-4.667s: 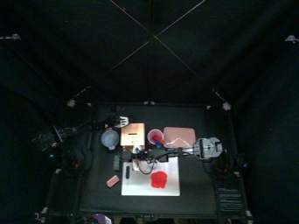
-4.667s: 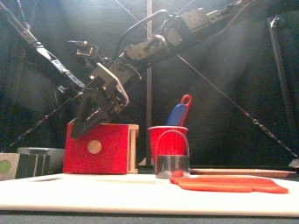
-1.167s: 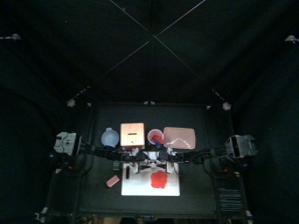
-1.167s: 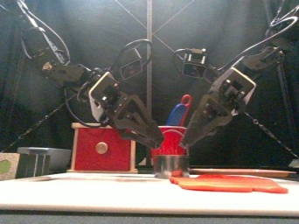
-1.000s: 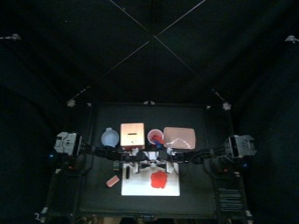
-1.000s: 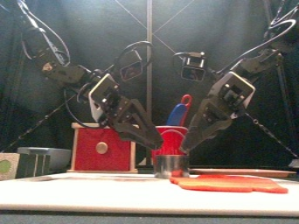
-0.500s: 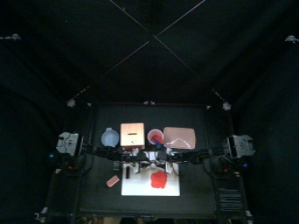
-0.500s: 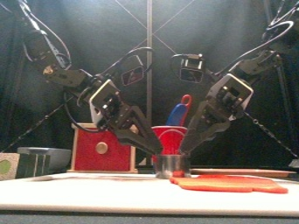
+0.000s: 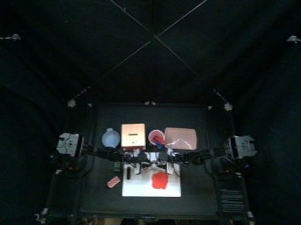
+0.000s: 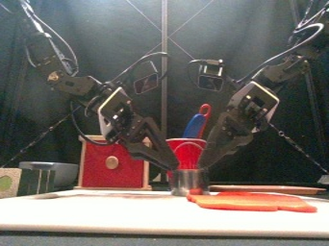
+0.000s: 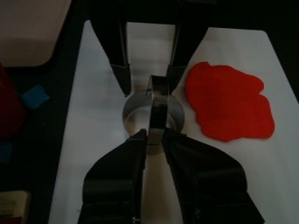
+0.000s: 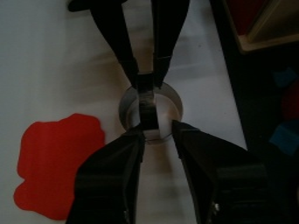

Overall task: Get the cutter from the drawer then cut the dough then place the extra dough in the bowl
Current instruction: Cut the dough

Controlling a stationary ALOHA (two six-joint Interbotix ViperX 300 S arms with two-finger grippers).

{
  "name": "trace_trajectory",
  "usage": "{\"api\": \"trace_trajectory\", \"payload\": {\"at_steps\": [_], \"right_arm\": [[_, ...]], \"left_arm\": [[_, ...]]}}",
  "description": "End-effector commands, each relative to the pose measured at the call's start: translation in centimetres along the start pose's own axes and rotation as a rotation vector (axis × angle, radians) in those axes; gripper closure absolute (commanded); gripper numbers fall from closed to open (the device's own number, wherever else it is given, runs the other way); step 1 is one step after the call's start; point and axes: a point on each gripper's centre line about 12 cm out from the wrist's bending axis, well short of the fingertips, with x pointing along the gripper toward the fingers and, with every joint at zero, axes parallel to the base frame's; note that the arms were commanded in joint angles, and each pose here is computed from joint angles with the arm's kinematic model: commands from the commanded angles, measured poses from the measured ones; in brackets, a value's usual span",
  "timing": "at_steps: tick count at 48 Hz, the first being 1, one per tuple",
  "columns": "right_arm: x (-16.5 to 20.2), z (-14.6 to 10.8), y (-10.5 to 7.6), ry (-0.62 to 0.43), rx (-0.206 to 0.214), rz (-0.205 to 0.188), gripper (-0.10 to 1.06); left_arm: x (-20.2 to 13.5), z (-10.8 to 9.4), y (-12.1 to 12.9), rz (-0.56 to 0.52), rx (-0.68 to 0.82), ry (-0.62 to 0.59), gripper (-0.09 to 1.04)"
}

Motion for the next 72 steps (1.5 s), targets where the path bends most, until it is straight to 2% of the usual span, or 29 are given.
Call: {"api": "trace_trajectory", "payload": {"at_steps": [1,7,18,32,38,45,50,54,61,69,72], "right_arm": [[-0.1,0.9,0.1,-0.026,0.002,0.004,0.43],[-0.2,1.3,0.2,-0.035,0.003,0.006,0.44],[-2.3,3.7,1.6,-0.079,-0.015,0.042,0.44],[-2.9,3.3,2.6,-0.045,-0.025,0.065,0.44],[-3.1,3.4,3.0,-0.047,-0.031,0.074,0.44],[-3.2,3.5,3.0,-0.052,-0.031,0.075,0.44],[-3.5,3.5,3.1,-0.056,-0.03,0.078,0.44],[-4.0,3.3,3.7,-0.06,-0.036,0.095,0.44],[-4.7,2.1,4.4,-0.037,-0.02,0.115,0.44],[-5.2,1.5,7.0,-0.024,-0.017,0.177,0.44],[-5.2,0.9,7.5,-0.01,-0.012,0.187,0.43]], "left_arm": [[0.1,0.8,0.0,-0.001,0.001,-0.022,0.31],[-0.1,1.2,0.0,-0.001,0.002,-0.031,0.32],[-1.5,3.7,-0.8,-0.026,0.035,-0.103,0.32],[-1.6,3.3,-1.8,-0.047,0.049,-0.09,0.32],[-1.7,4.4,-1.9,-0.05,0.043,-0.124,0.26],[-1.6,4.3,-1.9,-0.05,0.04,-0.124,0.14],[-2.2,4.7,-1.9,-0.05,0.043,-0.135,0.12],[-2.9,4.6,-1.9,-0.051,0.044,-0.136,0.12],[-4.0,4.4,-2.3,-0.06,0.045,-0.138,0.12],[-4.1,3.8,-2.2,-0.055,0.026,-0.122,0.12],[-4.0,3.7,-2.2,-0.052,0.018,-0.119,0.12]]}}
